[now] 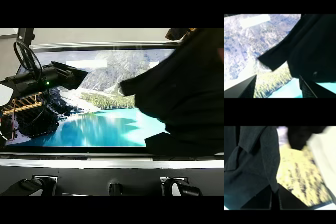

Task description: Fold the clothes and pants, and hang the long-sleeved shirts on hangers.

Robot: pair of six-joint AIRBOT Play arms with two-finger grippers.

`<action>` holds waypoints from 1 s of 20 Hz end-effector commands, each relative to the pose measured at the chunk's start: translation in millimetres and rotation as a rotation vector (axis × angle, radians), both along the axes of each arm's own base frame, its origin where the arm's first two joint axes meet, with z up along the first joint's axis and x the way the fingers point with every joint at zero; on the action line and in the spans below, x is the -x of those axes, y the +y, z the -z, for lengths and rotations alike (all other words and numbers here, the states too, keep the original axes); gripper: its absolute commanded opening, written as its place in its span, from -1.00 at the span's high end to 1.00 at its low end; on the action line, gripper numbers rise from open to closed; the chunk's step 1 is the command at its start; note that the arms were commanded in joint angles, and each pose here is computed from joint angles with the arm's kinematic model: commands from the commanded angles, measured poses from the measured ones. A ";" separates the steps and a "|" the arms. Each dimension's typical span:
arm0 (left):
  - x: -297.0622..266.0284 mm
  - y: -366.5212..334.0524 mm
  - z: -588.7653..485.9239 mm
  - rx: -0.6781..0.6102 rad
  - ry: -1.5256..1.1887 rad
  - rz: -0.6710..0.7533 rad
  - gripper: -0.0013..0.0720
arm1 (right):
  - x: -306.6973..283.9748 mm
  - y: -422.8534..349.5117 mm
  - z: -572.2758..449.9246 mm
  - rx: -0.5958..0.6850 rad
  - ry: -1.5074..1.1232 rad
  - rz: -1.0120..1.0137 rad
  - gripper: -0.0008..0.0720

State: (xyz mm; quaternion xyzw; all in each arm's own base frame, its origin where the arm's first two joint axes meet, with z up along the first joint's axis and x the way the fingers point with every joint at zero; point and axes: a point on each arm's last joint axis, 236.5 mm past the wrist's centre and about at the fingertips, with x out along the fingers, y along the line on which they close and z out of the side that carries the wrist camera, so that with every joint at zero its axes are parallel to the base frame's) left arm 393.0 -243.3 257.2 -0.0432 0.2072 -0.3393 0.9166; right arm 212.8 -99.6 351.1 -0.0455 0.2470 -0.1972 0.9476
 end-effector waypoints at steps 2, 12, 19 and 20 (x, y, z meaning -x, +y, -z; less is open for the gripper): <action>2.0 -3.3 0.0 0.003 0.002 0.007 -0.69 | 37.7 -57.2 -25.0 -0.028 -0.024 0.348 0.87; 3.1 -4.0 1.6 -0.001 0.008 0.011 -0.69 | 7.7 -134.8 -77.1 0.079 -0.134 0.713 0.87; 3.1 -3.9 3.0 -0.002 0.011 0.011 -0.69 | 8.5 -184.8 -98.7 0.141 -0.230 0.867 0.87; 3.0 -4.0 3.1 -0.002 0.011 0.011 -0.69 | 10.0 -189.6 -103.1 0.144 -0.258 0.872 0.87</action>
